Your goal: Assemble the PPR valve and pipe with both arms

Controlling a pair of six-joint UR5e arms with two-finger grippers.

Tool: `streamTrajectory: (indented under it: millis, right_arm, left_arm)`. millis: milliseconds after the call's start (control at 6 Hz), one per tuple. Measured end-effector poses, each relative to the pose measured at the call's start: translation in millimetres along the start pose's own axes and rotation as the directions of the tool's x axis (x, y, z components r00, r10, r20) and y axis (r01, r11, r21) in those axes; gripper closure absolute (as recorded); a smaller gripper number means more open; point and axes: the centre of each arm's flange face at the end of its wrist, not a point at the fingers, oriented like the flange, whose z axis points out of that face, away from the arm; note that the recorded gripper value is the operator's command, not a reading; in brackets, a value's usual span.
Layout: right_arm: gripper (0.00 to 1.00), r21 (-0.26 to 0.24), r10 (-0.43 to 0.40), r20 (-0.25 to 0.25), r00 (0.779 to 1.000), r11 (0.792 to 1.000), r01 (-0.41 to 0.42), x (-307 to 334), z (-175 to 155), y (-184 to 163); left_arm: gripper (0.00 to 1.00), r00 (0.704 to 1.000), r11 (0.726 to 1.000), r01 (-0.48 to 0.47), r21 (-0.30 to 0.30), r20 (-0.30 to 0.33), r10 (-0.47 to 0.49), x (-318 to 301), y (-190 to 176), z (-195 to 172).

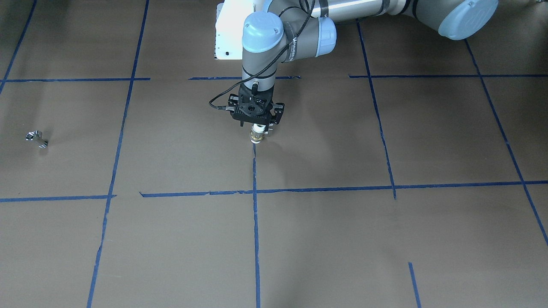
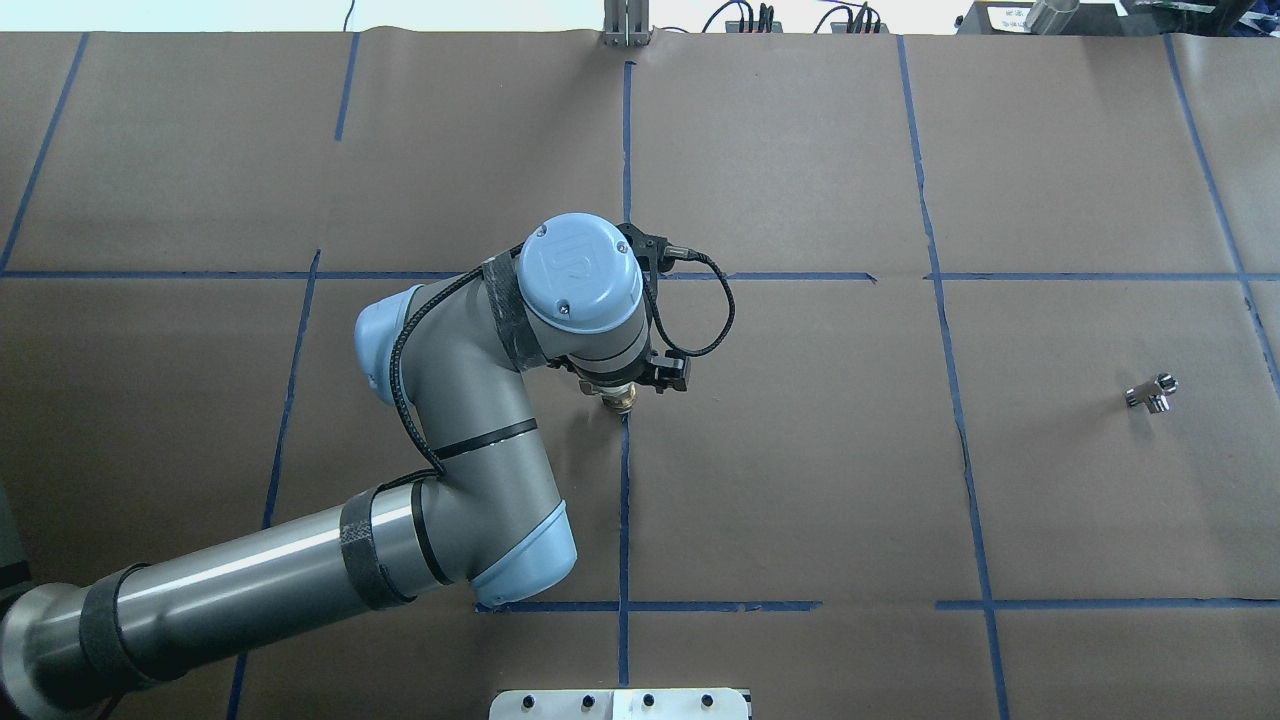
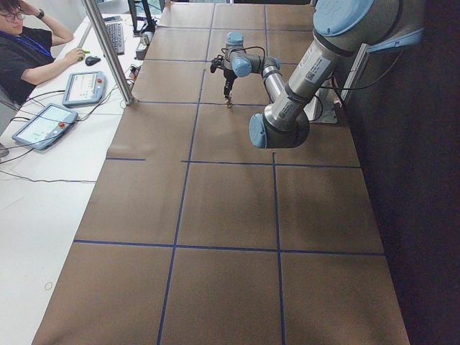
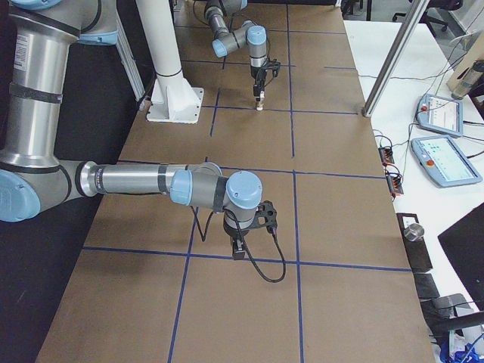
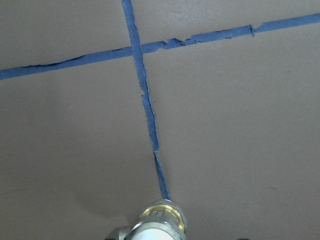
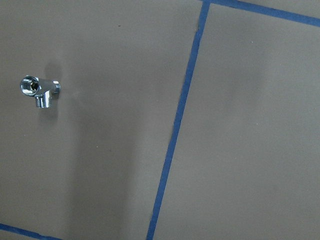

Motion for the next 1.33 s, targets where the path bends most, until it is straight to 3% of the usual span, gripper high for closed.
streamTrajectory:
  millis: [333,500,667,1000,1333]
  right_arm:
    - [0.0,0.0,0.001,0.0,1.0,1.0,-0.001,0.1,0.1,0.0]
    - [0.0,0.0,0.0,0.0,1.0,1.0,0.0,-0.3,0.0,-0.3]
    - [0.0,0.003,-0.004,-0.001,1.0,1.0,0.004,-1.8,-1.2,-2.6]
    - [0.0,0.022,-0.02,0.026,0.999,1.0,0.02,-9.7,-3.7,-9.3]
    - [0.01,0.074,-0.056,0.076,0.996,0.996,0.051,-25.7,-10.9,-22.3]
  left_arm:
    - [0.07,1.0,1.0,0.001,0.005,-0.006,-0.001,1.7,-0.5,-6.2]
    - [0.02,1.0,1.0,0.005,0.009,-0.008,-0.005,-0.9,-3.1,-13.2]
    - [0.0,1.0,1.0,0.009,0.006,0.021,-0.009,-14.1,-11.1,-23.6]
    - [0.0,0.994,0.999,-0.022,-0.047,0.101,0.027,-98.7,-28.6,-47.0]
    - [0.0,0.993,0.992,-0.062,-0.11,0.094,0.073,-244.6,-38.9,-77.8]
